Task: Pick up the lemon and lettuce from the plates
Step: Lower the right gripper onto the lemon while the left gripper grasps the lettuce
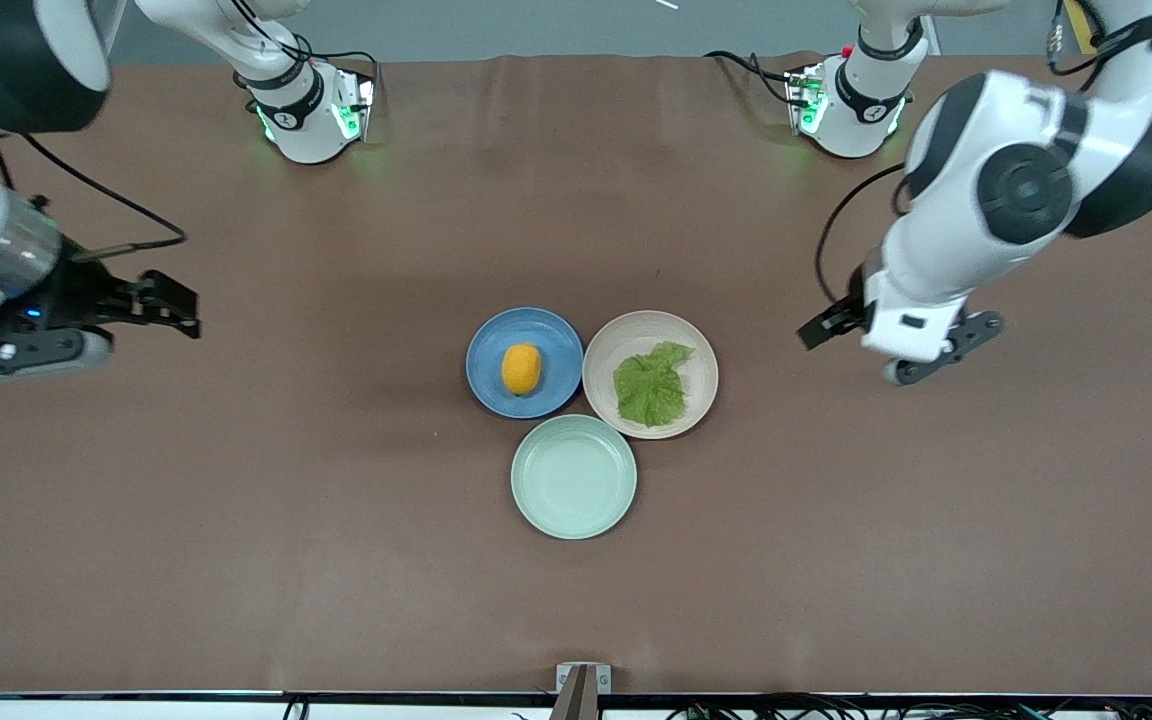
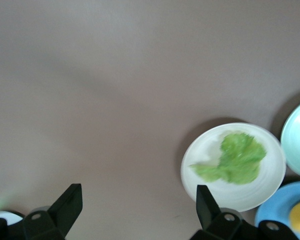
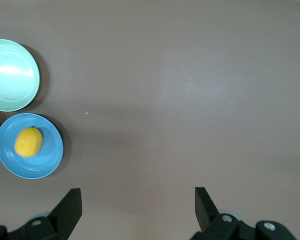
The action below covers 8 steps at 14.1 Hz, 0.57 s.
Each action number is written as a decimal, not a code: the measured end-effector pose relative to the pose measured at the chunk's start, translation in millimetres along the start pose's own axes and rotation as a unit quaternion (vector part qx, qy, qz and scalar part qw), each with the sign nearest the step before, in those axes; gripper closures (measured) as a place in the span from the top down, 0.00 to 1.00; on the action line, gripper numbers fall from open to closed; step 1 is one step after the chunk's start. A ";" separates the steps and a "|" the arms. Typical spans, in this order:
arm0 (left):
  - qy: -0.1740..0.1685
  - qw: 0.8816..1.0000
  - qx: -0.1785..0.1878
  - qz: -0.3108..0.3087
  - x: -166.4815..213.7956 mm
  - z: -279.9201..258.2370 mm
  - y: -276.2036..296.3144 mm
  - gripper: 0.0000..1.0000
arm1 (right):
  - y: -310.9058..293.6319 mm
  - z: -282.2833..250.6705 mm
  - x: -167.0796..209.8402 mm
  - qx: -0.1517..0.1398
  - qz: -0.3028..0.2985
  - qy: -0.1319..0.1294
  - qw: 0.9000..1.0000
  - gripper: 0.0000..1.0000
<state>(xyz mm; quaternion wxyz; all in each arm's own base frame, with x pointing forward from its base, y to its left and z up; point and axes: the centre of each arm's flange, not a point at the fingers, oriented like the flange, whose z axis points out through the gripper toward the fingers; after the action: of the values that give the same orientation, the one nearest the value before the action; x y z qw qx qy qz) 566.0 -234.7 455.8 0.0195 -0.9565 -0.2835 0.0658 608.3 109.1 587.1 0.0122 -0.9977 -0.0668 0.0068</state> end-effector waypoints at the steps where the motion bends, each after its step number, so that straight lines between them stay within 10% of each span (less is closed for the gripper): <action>1: -0.002 1.000 -0.002 -0.029 -8.7 17.0 17.1 1.00 | -31.2 9.2 1.2 0.001 0.017 -0.007 1.000 1.00; 8: -0.006 0.982 -0.017 -0.189 -51.9 132.5 99.8 1.00 | -293.2 194.4 -22.4 -0.006 0.064 -0.009 0.998 1.00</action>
<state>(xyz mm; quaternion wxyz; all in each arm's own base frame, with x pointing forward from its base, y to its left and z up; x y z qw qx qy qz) 558.6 -346.7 323.1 0.0139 -0.8854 -0.4606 0.0614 544.1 401.1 400.5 0.0047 -0.9999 -0.0025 0.0161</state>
